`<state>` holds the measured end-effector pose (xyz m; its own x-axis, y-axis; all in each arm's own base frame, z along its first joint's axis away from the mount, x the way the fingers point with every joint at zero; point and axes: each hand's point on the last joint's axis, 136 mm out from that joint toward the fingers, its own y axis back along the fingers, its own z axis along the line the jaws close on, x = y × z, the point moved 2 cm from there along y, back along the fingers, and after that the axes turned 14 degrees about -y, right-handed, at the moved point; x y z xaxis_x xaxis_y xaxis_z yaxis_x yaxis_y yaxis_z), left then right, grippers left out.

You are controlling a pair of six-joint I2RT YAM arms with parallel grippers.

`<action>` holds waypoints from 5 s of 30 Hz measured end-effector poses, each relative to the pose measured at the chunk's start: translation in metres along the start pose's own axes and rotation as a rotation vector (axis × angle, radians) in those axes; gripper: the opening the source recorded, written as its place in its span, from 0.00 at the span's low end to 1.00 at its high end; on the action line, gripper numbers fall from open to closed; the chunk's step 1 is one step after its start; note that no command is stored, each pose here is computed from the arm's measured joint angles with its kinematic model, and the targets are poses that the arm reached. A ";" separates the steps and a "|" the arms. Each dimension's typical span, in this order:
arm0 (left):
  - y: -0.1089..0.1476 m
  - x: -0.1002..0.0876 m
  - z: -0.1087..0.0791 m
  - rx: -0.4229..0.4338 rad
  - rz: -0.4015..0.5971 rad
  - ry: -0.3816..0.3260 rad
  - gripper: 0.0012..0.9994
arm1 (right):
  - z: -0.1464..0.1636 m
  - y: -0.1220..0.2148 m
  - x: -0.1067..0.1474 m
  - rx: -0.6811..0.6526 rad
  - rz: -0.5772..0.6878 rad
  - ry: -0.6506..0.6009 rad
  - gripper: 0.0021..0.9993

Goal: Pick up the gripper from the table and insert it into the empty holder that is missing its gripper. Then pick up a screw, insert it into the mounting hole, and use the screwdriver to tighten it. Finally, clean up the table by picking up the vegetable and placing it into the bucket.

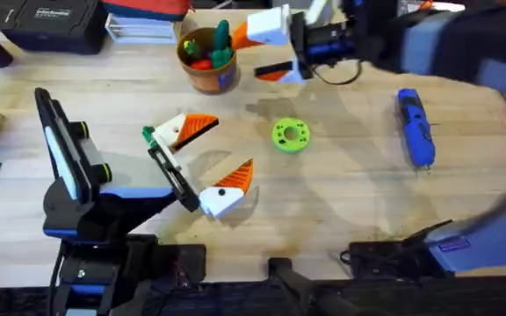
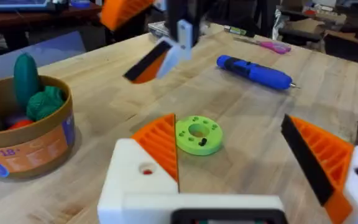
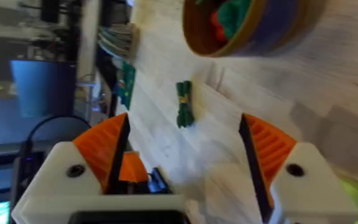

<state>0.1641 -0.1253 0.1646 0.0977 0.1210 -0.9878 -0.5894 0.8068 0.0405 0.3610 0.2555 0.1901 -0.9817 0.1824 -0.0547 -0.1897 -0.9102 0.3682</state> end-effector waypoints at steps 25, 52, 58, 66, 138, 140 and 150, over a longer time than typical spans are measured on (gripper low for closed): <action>0.000 0.000 0.000 0.000 0.000 0.000 0.99 | -0.101 0.026 0.094 0.975 0.048 0.321 0.64; 0.000 0.000 0.000 0.000 0.000 0.000 0.99 | -0.121 0.013 0.096 1.017 0.092 0.320 0.01; 0.000 0.000 0.000 0.000 0.000 0.000 0.99 | -0.117 0.014 0.095 1.017 0.101 0.336 0.01; 0.000 0.000 0.000 0.000 0.000 0.000 0.99 | -0.070 0.030 0.080 1.017 0.127 0.395 0.01; 0.000 0.000 0.000 0.000 0.001 0.002 0.99 | 0.094 -0.071 0.164 0.600 0.443 0.931 0.01; 0.000 0.001 0.000 0.001 0.003 0.005 0.99 | 0.092 -0.073 0.164 0.603 0.447 0.930 0.01; 0.000 0.001 0.000 0.002 0.003 0.008 0.99 | 0.090 -0.076 0.166 0.605 0.455 0.932 0.01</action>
<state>0.1640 -0.1254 0.1637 0.0899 0.1185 -0.9889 -0.5883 0.8075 0.0433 0.2142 0.3889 0.2367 -0.6390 -0.6770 -0.3651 -0.0282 -0.4538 0.8907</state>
